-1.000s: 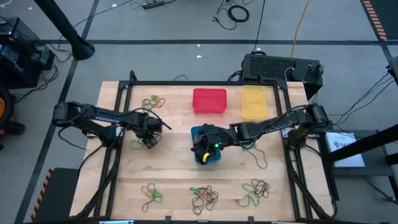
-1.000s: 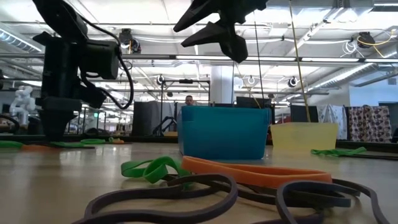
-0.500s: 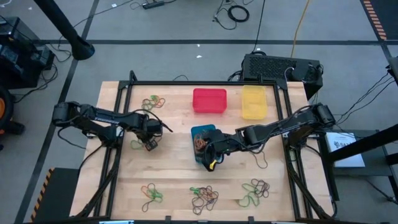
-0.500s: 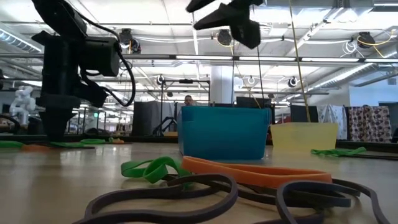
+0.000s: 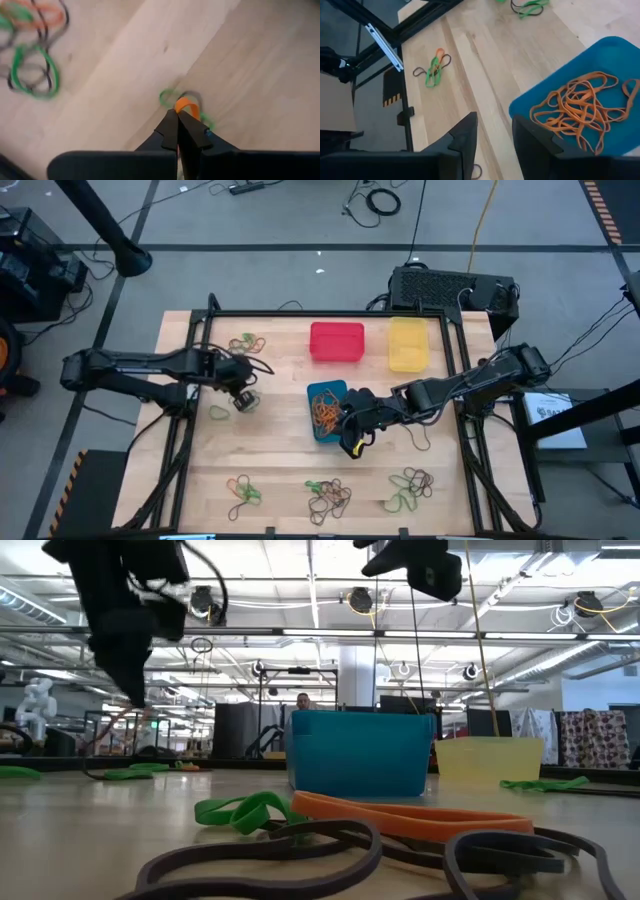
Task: Sort rubber bands into baskets
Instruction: Put the orange rubber band into the blue bin
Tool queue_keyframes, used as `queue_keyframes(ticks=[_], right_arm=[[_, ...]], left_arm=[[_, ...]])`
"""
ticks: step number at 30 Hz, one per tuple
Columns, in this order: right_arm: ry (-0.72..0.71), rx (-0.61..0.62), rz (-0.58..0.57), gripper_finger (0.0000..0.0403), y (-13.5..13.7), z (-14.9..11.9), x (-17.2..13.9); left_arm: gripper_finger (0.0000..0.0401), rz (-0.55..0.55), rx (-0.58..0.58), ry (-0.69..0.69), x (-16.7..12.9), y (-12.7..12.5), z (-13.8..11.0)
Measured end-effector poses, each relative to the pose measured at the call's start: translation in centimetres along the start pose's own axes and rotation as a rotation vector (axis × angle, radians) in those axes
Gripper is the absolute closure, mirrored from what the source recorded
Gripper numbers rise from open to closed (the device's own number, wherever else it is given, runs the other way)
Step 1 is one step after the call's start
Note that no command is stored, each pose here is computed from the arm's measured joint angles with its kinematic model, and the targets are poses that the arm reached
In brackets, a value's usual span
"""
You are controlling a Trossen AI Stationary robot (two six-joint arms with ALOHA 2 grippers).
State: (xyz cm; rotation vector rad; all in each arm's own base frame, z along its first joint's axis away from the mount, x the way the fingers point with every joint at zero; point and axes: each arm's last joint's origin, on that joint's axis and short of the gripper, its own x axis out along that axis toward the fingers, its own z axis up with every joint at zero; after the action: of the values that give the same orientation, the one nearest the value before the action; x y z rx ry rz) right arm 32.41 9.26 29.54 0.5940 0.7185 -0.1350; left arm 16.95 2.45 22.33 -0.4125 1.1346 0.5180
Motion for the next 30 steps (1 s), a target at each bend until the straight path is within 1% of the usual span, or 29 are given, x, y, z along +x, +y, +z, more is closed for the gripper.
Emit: queue_keyframes(ticks=[3, 6, 7, 11, 14, 16, 19, 23, 27, 30], right_arm=[[0.017, -0.002, -0.013, 0.0287, -0.1, -0.1, 0.0], [0.04, -0.007, -0.022, 0.0287, -0.2, -0.4, 0.0], [0.053, -0.005, -0.033, 0.0287, -0.2, -0.6, -0.1], [0.108, 0.009, -0.071, 0.0287, -0.3, -1.5, -0.8], [0.141, 0.012, -0.118, 0.0287, -0.3, -2.2, -1.6], [0.133, 0.024, -0.138, 0.0287, -0.2, -2.5, -2.0], [0.131, 0.038, -0.172, 0.0287, -0.1, -3.0, -2.7], [0.137, 0.039, -0.197, 0.0287, 0.2, -3.8, -3.1], [0.157, 0.037, -0.215, 0.0287, 0.2, -4.2, -3.3], [0.157, 0.048, -0.217, 0.0287, 0.3, -4.3, -3.3]], left_arm=[[0.04, -0.029, -0.003, -0.053, -1.4, 0.1, 0.3], [0.04, -0.092, 0.01, -0.109, -2.6, 0.0, 0.5], [0.04, -0.124, 0.005, -0.131, -2.9, -0.2, 0.7], [0.04, -0.295, -0.082, -0.262, -3.7, -1.4, 1.9], [0.0401, -0.411, -0.094, -0.38, -4.0, -3.0, 3.3], [0.0401, -0.473, -0.083, -0.459, -3.9, -4.1, 4.4], [0.0401, -0.544, -0.079, -0.547, -3.3, -5.7, 5.8], [0.0401, -0.588, -0.09, -0.58, -0.8, -7.5, 7.6], [0.0401, -0.649, -0.106, -0.543, 1.8, -8.8, 8.5], [0.0401, -0.652, -0.099, -0.507, 3.2, -9.5, 8.9]])
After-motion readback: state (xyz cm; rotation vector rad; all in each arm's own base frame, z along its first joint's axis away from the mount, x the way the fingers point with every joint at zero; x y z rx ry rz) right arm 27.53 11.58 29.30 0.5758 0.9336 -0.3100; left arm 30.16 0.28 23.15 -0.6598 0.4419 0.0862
